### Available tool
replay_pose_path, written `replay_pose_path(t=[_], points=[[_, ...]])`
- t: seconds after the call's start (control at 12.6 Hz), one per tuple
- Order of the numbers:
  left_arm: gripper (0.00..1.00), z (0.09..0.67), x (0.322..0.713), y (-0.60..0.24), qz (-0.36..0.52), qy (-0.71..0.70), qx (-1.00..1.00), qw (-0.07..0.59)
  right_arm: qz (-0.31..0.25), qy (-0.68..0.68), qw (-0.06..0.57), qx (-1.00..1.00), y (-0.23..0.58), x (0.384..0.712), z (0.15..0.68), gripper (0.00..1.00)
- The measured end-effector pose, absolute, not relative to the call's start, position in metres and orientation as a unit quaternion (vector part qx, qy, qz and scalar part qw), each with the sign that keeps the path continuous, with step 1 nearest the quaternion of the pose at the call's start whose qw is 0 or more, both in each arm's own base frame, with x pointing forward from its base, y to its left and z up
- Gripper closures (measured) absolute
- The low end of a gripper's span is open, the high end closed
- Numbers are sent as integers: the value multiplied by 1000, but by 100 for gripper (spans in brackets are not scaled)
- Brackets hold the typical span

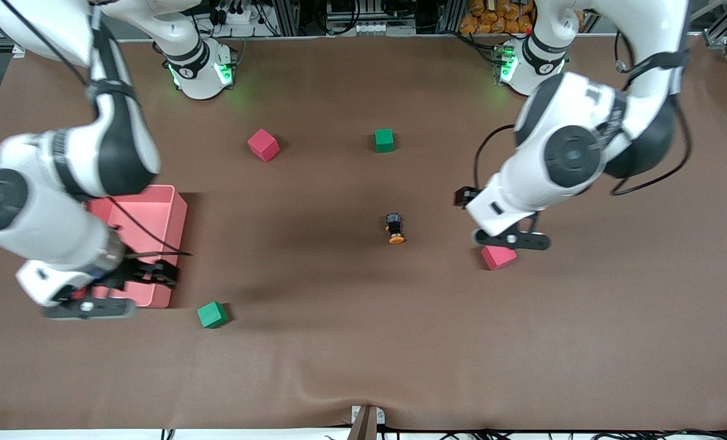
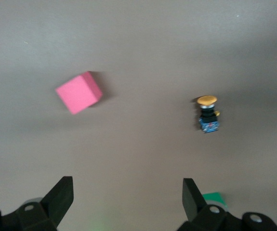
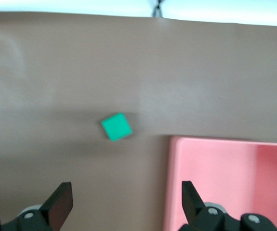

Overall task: Place and upright button with both arms
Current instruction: 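Lower the left gripper around the button while the right gripper draws back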

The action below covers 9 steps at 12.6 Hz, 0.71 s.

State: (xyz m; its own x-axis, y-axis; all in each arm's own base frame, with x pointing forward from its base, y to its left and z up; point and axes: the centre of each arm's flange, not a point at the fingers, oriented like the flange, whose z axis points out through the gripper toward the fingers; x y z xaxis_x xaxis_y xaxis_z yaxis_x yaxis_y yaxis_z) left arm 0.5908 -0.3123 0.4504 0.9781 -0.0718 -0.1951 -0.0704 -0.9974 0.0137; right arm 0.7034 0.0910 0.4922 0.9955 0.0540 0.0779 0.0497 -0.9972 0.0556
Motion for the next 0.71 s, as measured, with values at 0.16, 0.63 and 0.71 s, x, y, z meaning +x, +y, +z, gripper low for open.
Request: replay_pose_path(t=[0.16, 0.63, 0.71], points=[[0, 427, 586, -345, -92, -14, 996, 3, 22, 36, 30, 999, 52, 695, 508, 0], [0, 345, 595, -392, -66, 42, 997, 21, 14, 67, -20, 997, -22, 685, 525, 0], [0, 325, 593, -405, -62, 54, 996, 23, 13, 66, -22, 998, -27, 685, 524, 0]])
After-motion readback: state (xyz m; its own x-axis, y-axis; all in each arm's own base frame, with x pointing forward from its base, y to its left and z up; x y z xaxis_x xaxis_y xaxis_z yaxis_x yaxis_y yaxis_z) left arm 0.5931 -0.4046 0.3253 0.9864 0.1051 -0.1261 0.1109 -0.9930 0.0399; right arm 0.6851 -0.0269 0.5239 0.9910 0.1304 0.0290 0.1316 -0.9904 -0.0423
